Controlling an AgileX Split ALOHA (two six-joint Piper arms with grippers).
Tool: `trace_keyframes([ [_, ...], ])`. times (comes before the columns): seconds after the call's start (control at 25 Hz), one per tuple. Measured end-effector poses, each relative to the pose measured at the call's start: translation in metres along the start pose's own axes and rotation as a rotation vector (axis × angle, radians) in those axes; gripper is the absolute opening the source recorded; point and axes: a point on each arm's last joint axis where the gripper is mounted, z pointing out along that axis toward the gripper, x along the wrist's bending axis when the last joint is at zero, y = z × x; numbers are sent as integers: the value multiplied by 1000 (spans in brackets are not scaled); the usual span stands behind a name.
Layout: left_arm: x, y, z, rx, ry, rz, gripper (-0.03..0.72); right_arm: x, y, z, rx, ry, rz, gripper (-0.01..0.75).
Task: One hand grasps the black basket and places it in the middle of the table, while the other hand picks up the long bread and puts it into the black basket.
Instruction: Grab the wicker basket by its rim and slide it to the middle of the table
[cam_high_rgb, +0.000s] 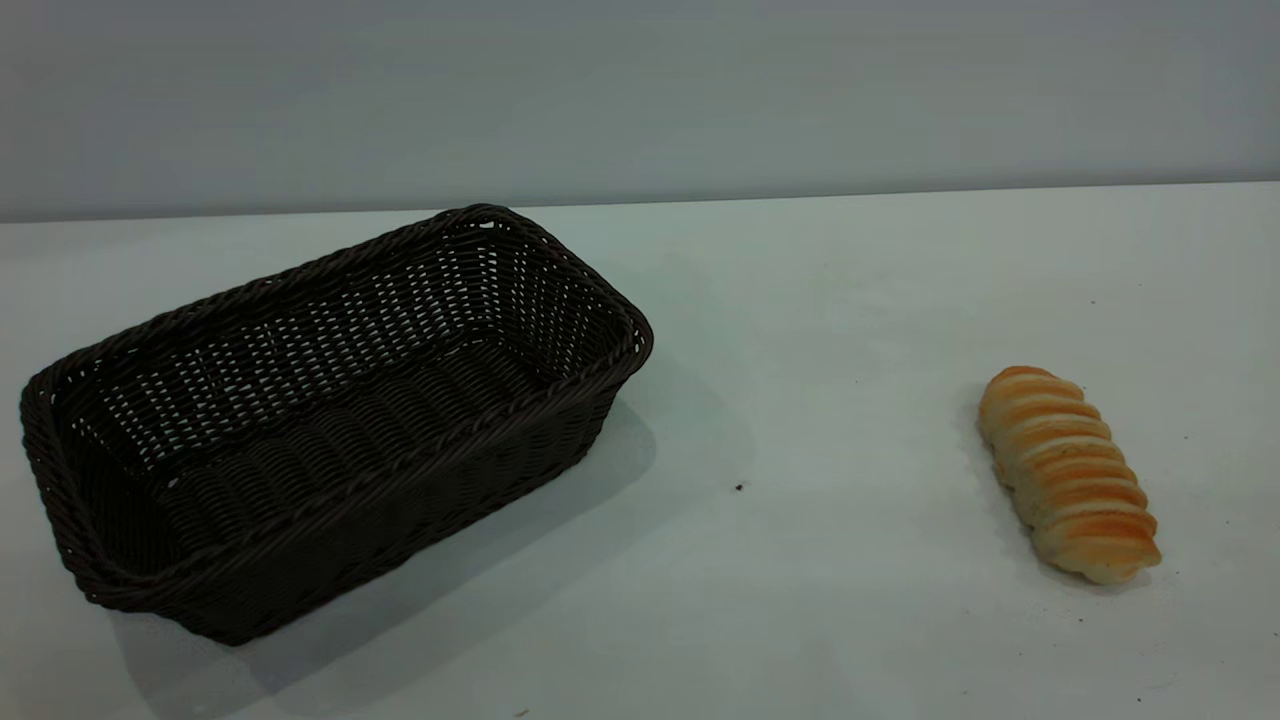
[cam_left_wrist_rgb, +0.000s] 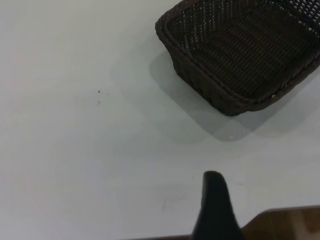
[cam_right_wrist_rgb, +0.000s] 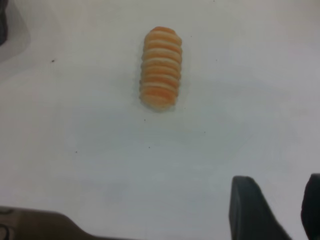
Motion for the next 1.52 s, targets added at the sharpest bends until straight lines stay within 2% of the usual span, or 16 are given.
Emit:
trace_keyframes([
  [0.64, 0, 0, 0, 0, 0, 0, 585, 0, 0, 0, 0, 0, 0, 238],
  [1.0, 2, 0, 0, 0, -80, 65, 585, 0, 0, 0, 0, 16, -8, 238],
  [1.16, 2, 0, 0, 1, -101, 57, 584, 3, 0, 0, -4, 58, 0, 238],
  [1.28, 6, 1, 1, 12, -59, -24, 568, 4, 1, 0, 1, 109, -15, 238],
  [1.36, 9, 6, 6, 55, -12, -89, 550, 4, 6, 3, 19, 137, -38, 238],
  [1.52, 13, 20, 23, 207, 84, -167, 526, 6, 26, 14, -13, 168, -66, 238],
])
